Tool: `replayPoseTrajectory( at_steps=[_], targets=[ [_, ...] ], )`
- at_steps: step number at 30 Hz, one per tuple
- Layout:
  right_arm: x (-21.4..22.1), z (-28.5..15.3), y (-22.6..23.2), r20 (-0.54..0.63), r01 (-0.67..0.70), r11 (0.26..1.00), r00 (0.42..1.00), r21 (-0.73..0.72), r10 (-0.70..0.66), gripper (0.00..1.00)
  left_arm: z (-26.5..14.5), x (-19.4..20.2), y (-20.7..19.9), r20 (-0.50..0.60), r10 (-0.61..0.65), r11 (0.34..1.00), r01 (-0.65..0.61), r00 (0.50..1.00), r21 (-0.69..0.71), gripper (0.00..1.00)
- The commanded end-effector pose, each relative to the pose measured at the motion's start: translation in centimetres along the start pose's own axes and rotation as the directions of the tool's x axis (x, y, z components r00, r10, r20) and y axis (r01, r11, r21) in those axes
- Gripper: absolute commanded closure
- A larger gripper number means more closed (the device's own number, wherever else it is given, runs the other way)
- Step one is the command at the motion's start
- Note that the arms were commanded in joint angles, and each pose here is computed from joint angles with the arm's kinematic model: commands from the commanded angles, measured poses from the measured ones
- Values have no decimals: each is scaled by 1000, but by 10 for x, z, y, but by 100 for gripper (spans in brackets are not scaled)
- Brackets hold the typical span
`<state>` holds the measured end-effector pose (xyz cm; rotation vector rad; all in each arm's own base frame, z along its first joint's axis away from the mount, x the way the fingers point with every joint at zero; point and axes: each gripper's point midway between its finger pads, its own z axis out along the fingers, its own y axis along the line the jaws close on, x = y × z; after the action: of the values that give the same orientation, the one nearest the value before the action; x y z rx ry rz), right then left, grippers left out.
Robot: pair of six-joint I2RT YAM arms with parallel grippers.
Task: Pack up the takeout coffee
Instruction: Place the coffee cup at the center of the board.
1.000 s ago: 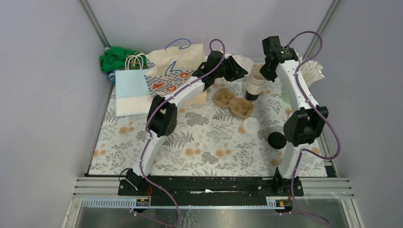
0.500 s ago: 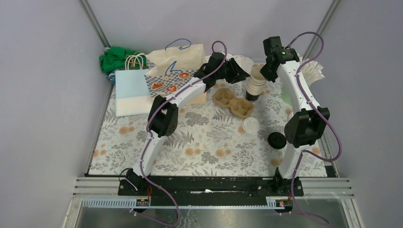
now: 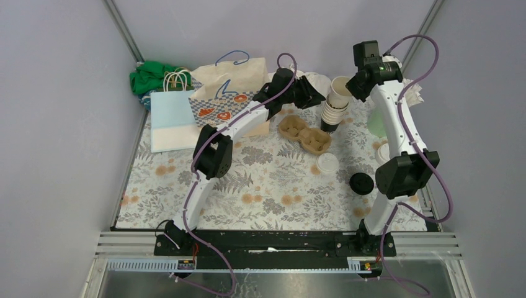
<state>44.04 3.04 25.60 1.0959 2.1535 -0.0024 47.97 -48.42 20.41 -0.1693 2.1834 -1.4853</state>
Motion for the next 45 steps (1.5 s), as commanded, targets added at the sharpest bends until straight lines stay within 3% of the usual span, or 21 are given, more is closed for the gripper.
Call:
replayPoseTrajectory(
  at_steps=[1, 8, 13, 22, 28, 32, 39, 45],
  targets=[
    [-40, -48, 5, 95, -20, 997, 995, -75, 27, 100, -2, 3, -5, -4, 51, 999, -51, 999, -16, 64],
    [-68, -104, 5, 209, 64, 974, 978, -218, -18, 100, -15, -8, -31, 27, 109, 994, -109, 994, 7, 60],
    [-73, -137, 5, 256, 201, 933, 959, -300, -124, 100, -29, -21, -68, 58, 162, 985, -165, 985, 50, 55],
    [-23, -158, -25, 157, 315, 864, 949, -393, -275, 100, -79, -2, -125, 48, 277, 955, -281, 960, 96, 53],
    [36, -148, -60, 6, 322, 858, 937, -402, -349, 100, -143, 25, -148, 24, 434, 899, -435, 900, 53, 48],
    [69, -136, -56, -79, 283, 848, 932, -447, -353, 100, -196, 24, -138, 74, 530, 848, -527, 845, -54, 43],
    [137, -109, -27, -12, 435, 731, 856, -526, -517, 100, -257, 29, -105, 72, 618, 778, -596, 783, -202, 35],
    [178, -78, -13, -20, 449, 685, 828, -574, -561, 100, -291, 49, -36, 25, 611, 748, -566, 792, -346, 16]
  ],
)
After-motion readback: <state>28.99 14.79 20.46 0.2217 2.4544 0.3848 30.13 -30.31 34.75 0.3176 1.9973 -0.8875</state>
